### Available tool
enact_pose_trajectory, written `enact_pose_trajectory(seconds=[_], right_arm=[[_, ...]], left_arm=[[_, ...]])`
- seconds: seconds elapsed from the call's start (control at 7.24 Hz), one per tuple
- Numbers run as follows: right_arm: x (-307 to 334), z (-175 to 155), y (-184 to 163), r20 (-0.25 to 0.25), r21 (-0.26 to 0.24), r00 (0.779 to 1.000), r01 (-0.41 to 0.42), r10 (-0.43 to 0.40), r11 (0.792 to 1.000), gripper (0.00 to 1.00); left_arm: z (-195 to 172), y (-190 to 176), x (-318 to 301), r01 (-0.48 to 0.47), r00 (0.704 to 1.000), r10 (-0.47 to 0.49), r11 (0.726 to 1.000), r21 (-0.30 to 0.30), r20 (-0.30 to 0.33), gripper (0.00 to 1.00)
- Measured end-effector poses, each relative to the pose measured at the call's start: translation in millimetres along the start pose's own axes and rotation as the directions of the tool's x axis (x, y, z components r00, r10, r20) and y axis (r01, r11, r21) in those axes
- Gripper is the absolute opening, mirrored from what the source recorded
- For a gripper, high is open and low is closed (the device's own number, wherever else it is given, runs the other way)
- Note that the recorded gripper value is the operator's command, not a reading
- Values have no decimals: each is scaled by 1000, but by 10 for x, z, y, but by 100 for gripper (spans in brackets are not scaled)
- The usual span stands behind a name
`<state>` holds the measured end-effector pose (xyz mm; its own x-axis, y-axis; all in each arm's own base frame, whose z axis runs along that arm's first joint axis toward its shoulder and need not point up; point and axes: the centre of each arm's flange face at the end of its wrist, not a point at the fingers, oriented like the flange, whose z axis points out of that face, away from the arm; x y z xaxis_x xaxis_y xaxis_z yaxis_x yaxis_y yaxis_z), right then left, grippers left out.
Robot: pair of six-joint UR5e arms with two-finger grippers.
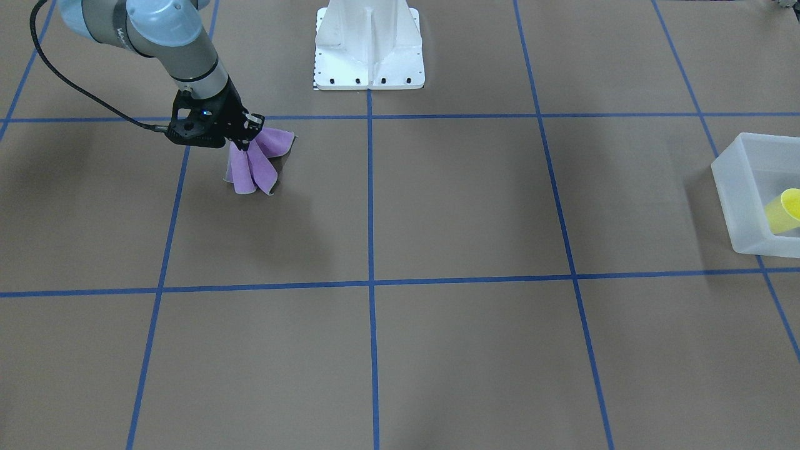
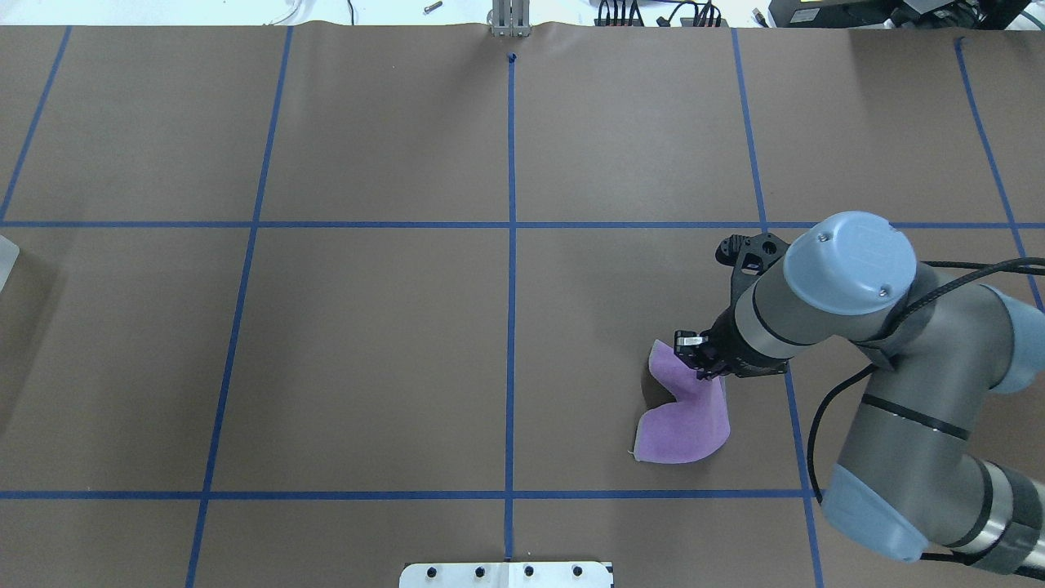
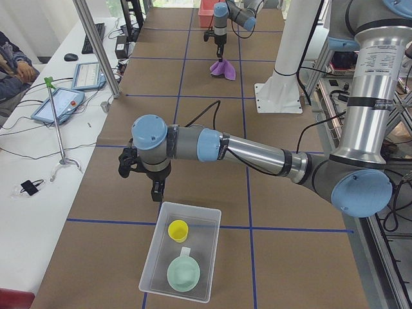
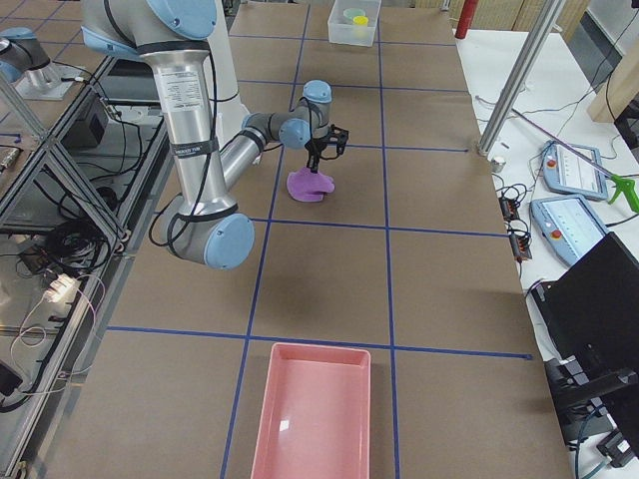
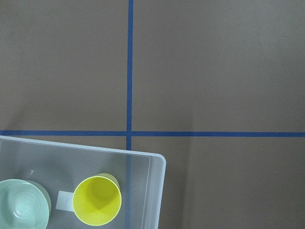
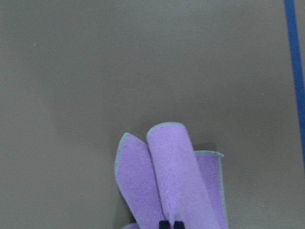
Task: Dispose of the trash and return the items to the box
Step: 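Lift the purple cloth with the right gripper and drop it into the pink bin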
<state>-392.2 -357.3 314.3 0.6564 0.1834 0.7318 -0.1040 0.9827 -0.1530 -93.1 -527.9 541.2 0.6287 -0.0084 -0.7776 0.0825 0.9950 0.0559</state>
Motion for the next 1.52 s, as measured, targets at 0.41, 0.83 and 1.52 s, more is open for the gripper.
enact_pose_trajectory(seconds=[0.41, 0.83, 1.52], right_arm=[[1194, -980, -632, 57, 17, 998, -41, 40, 999, 0], [3211, -1620, -1289, -64, 48, 991, 117, -114, 992, 0], [6114, -1836, -1799, -225, -76, 929, 283, -293, 956, 0]], left_arm=[[16, -13, -3, 7, 1000, -7, 1000, -3, -1, 98], [75, -10, -59, 19, 1000, -19, 1000, -15, -3, 98], [200, -32, -63, 24, 1000, -24, 999, -38, -9, 98]])
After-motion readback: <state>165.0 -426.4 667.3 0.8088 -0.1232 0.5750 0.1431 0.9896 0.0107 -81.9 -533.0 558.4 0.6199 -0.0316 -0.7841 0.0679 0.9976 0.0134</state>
